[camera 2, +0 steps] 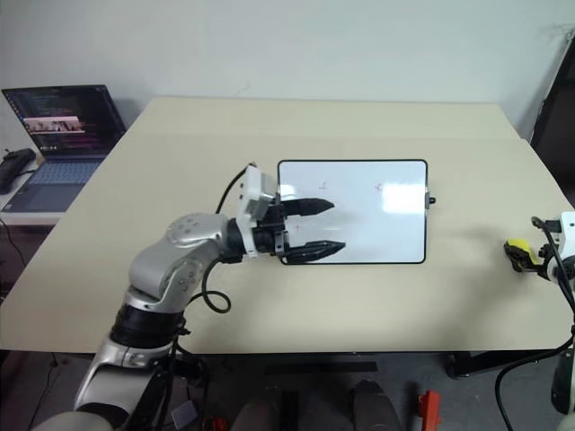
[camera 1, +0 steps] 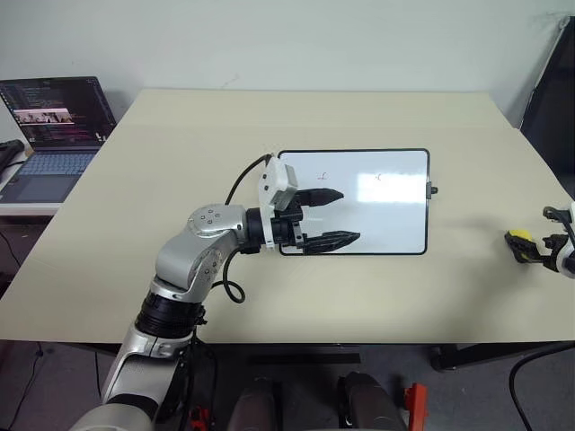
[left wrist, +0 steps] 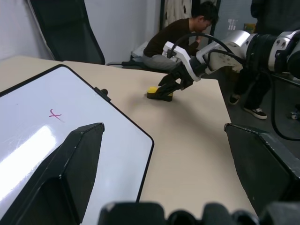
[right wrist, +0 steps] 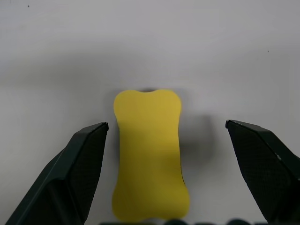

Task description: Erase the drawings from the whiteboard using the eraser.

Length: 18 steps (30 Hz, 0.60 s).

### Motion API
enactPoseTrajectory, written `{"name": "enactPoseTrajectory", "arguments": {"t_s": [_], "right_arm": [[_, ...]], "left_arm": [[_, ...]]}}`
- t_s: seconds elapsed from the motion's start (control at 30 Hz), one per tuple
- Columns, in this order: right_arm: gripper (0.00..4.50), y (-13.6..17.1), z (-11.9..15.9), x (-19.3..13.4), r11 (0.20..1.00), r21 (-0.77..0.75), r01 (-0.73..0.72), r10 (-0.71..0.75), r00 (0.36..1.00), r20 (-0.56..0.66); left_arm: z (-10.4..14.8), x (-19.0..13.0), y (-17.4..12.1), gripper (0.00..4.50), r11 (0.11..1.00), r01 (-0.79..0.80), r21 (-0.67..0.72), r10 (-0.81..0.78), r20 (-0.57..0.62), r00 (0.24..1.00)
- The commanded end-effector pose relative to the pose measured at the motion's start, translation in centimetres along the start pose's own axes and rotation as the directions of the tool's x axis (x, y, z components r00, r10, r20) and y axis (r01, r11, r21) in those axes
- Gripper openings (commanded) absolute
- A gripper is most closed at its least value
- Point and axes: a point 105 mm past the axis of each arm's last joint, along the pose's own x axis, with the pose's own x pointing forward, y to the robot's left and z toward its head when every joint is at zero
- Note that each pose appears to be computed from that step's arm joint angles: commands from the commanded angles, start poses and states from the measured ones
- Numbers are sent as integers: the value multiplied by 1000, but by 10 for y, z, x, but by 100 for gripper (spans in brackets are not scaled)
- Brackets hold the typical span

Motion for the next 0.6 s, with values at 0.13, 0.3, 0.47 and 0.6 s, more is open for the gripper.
{"name": "enactPoseTrajectory", "arguments": {"t_s": [0.13,0.3,0.47,0.6], "right_arm": [[283,-8,9,-7,999,-26,24,-24,1000,9],[127,-7,9,-7,1000,-23,18,-18,1000,8],[126,3,21,-12,998,-34,-47,49,997,64],[126,36,56,-32,978,-141,-156,179,970,165]], "left_arm": [[20,12,-3,450,999,10,51,-11,24,1000],[23,9,3,450,999,-6,47,5,17,1000],[21,5,7,450,999,-20,43,20,11,1000],[16,-6,15,450,997,-54,57,55,-13,998]]}}
